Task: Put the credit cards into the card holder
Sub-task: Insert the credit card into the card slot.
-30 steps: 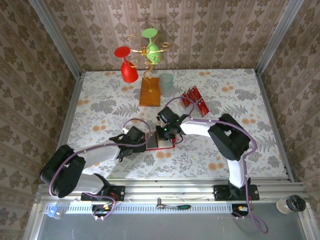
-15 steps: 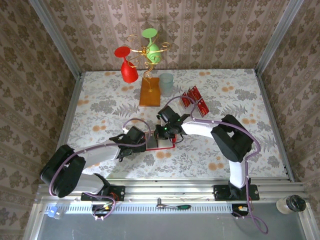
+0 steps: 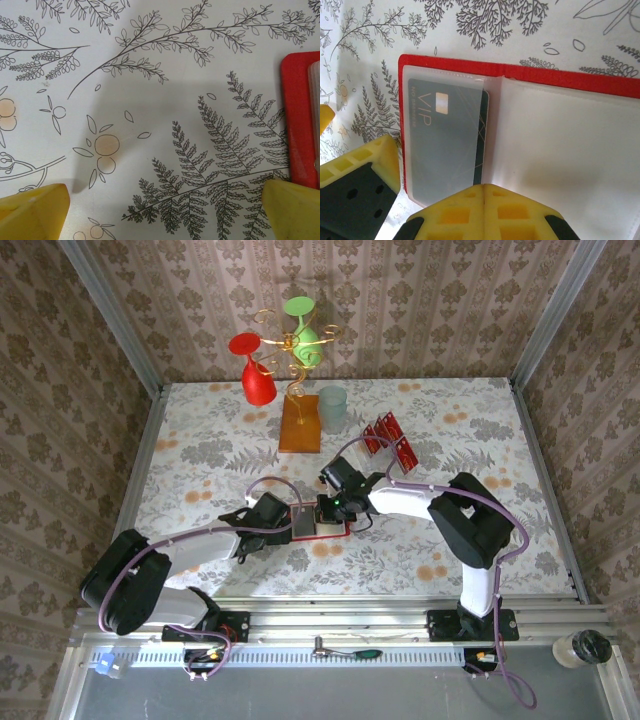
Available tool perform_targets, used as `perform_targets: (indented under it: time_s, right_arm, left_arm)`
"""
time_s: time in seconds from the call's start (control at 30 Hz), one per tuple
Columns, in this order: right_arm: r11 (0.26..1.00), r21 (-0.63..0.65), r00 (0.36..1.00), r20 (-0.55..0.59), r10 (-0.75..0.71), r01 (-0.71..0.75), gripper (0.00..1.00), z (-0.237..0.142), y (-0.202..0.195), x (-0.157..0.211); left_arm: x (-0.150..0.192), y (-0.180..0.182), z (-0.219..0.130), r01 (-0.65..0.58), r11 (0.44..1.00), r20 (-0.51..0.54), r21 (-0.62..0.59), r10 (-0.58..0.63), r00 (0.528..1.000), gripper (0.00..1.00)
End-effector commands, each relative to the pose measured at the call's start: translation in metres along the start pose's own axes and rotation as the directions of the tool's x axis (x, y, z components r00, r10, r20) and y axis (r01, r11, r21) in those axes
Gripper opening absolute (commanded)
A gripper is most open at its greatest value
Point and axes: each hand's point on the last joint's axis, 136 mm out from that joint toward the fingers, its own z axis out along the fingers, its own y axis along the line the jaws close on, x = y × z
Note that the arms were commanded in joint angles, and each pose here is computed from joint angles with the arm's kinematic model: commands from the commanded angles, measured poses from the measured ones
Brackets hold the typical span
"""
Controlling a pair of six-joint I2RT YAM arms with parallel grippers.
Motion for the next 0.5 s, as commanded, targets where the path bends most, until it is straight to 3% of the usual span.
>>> perform_targets:
  time_s: [0.0, 0.47]
  right_arm:
    - [1.000, 0.027, 1.000, -0.030, -0.002, 0.003, 0.00, 0.008, -0.006, 0.010]
    - [1.000, 0.007, 0.997, -0.076, -0.029, 0.030, 0.00, 0.024, 0.012, 0.021]
  left_arm:
    - [0.003, 0.001, 0.003, -0.014, 1.000, -0.017, 0.000, 0.014, 1.000, 1.00]
    - [0.004, 0.000, 0.004, -0.012, 1.000, -0.017, 0.002, 0.012, 1.000, 1.00]
